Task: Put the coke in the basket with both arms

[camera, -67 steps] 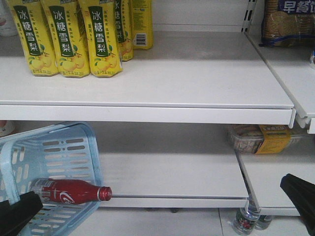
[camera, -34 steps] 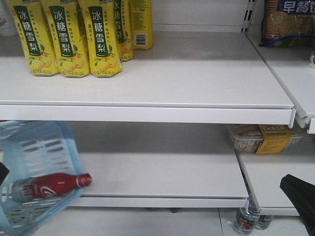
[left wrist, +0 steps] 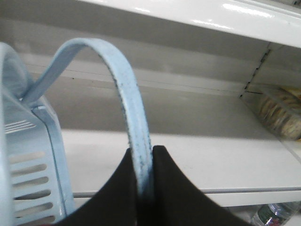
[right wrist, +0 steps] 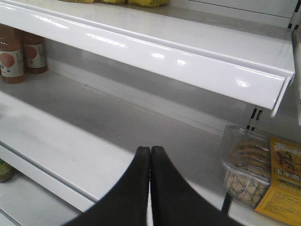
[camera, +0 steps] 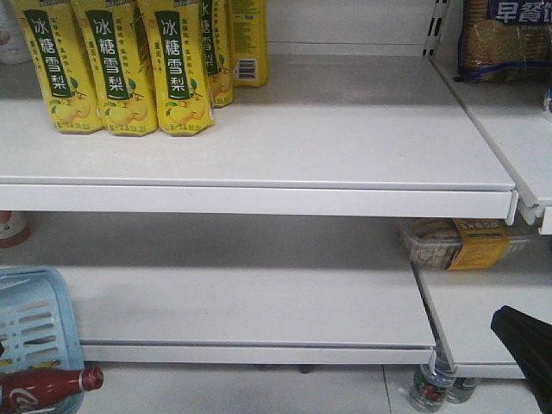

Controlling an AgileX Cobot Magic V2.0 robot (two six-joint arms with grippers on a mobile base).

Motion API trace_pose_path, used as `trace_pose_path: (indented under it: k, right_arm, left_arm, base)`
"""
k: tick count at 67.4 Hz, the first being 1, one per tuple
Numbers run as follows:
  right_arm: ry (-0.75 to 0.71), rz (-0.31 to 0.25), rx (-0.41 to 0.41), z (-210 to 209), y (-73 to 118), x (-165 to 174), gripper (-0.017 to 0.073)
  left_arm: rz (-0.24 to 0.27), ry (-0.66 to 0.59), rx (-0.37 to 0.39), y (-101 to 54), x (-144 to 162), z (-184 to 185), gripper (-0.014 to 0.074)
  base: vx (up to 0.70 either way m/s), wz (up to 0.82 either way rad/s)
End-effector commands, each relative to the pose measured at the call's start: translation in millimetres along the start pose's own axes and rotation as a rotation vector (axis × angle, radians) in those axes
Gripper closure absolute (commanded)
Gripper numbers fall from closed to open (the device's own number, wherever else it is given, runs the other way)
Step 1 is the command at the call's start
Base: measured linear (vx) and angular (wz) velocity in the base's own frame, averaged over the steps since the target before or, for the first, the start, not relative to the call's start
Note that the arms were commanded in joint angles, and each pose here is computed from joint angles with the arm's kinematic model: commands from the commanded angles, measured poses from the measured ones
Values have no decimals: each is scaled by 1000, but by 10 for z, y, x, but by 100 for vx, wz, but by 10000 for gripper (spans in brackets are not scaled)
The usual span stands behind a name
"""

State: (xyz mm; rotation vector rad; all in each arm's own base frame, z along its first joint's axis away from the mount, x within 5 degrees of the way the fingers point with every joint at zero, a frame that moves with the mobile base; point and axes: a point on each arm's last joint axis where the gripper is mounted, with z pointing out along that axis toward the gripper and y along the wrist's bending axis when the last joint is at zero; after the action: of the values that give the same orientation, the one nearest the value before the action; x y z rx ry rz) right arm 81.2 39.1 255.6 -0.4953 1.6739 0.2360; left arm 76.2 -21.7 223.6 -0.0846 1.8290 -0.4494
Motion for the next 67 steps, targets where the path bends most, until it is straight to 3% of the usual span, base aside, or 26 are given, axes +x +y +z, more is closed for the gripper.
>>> trace_pose_path:
  k: [1,6,16,28,45,54,67]
  right_arm:
    - [-53,-18,-16,-10,7,-122,569]
    - [-53,-18,-16,-10,7,-122,569]
    - [-53,-18,-16,-10,7,-122,569]
    - [-53,-18,-16,-10,7,-122,569]
    - [-53,-18,-16,-10,7,-122,569]
    - [-53,-18,-16,-10,7,-122,569]
    - [-53,-18,-16,-10,7,-122,569]
  left_arm:
    - [110,-220,18,-63,-291,-63,600]
    - [124,-217,16,-63,-288,-61,600]
    - [203,-214,-10,-40,-265,-55,600]
    - [203,-188,-111,85,-135,-30,600]
    - [210,-221,-177,160,-16,-119,600]
    - [190,-217,-205,201,58,-130,600]
    - [107,-216,-218,267,192,-116,600]
  base:
    - [0,0]
    - [0,0]
    - [0,0]
    - [0,0]
    - [0,0]
    - [0,0]
    - [0,0]
